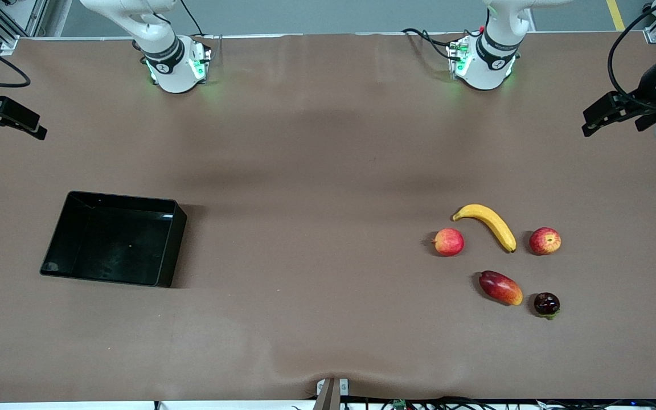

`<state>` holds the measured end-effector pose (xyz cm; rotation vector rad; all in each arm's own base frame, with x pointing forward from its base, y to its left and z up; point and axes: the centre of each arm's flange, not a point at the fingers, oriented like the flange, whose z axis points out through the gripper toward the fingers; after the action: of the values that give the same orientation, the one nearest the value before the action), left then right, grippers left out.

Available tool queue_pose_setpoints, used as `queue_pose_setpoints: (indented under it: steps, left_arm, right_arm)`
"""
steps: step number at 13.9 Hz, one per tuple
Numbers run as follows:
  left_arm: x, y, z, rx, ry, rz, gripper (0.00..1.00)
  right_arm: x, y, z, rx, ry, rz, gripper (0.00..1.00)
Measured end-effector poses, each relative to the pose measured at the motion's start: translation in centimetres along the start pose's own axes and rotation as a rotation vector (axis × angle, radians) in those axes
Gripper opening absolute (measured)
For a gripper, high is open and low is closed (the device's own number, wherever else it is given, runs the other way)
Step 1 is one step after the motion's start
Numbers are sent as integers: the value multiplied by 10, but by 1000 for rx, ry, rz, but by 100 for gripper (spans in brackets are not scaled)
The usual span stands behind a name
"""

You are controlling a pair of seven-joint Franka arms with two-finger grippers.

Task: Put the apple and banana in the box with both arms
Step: 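Move the left gripper to the apple while the right gripper reaches the tray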

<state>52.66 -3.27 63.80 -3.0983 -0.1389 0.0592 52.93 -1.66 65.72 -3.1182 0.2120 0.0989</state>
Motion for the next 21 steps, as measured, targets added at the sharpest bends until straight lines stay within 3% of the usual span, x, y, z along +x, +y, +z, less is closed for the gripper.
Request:
queue_pose_setpoints:
  steps: [3, 6, 10, 16, 21]
  left_arm:
    - [37, -38, 53, -2, -44, -73, 100]
    - [68, -74, 143, -16, 5, -136, 100]
    - [71, -92, 254, -29, 33, -170, 100]
    - [91, -87, 354, -53, 81, -169, 100]
    - [106, -85, 395, -64, 81, -170, 100]
  right_arm:
    - [0, -3, 0, 0, 2, -5, 100]
    - [0, -2, -1, 0, 3, -3, 100]
    - [0, -2, 0, 0, 1, -3, 100]
    - [30, -37, 41, 22, -29, -64, 100]
    - [80, -37, 138, 1, -170, -47, 100]
